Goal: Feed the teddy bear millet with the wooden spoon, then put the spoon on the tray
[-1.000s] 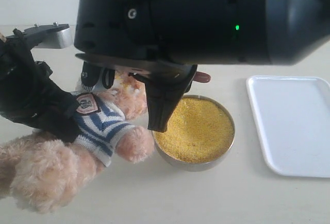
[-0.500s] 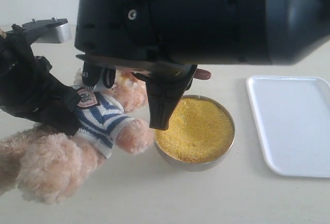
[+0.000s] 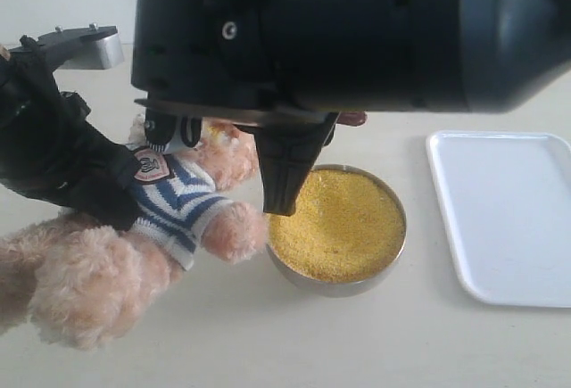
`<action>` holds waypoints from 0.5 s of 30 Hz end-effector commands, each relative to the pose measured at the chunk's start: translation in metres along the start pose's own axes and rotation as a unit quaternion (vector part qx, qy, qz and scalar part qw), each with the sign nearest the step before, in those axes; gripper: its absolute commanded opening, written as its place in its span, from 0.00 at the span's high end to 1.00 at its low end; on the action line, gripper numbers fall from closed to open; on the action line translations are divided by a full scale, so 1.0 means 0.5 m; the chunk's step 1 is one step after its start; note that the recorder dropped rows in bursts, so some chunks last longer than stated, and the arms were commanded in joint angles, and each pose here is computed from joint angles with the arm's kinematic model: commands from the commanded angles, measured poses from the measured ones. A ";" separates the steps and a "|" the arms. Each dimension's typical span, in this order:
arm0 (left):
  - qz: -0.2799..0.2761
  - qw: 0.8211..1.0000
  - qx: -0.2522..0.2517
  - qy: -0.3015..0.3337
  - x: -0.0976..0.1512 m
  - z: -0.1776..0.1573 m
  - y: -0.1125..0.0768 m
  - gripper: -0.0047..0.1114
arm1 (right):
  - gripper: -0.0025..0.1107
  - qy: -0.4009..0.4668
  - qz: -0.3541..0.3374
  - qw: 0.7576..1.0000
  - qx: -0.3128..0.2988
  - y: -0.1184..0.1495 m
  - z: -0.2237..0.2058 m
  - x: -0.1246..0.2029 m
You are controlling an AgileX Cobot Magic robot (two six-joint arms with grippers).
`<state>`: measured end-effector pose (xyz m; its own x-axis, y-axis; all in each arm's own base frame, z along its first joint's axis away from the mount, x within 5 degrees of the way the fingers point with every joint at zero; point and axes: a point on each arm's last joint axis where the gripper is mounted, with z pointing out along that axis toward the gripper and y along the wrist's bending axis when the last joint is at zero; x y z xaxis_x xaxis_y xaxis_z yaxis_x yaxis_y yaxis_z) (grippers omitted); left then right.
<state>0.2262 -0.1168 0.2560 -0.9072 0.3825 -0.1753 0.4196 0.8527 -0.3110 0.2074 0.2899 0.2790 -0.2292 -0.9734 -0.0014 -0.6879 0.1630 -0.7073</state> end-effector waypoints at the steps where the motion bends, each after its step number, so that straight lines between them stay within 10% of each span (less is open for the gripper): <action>1: -0.002 1.000 0.000 -0.016 -0.004 -0.012 -0.003 0.93 | 0.98 -0.001 -0.004 1.000 0.010 -0.004 -0.002 0.000; 15: -0.006 1.000 -0.003 -0.030 -0.009 -0.012 -0.002 0.93 | 0.98 -0.002 -0.010 1.000 0.024 -0.009 -0.002 0.000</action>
<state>0.2289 -0.1172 0.2571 -0.9070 0.3711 -0.1990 0.4172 0.8560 -0.3052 0.2093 0.2897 0.2809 -0.2206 -0.9753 0.0050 -0.6699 0.1478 -0.7276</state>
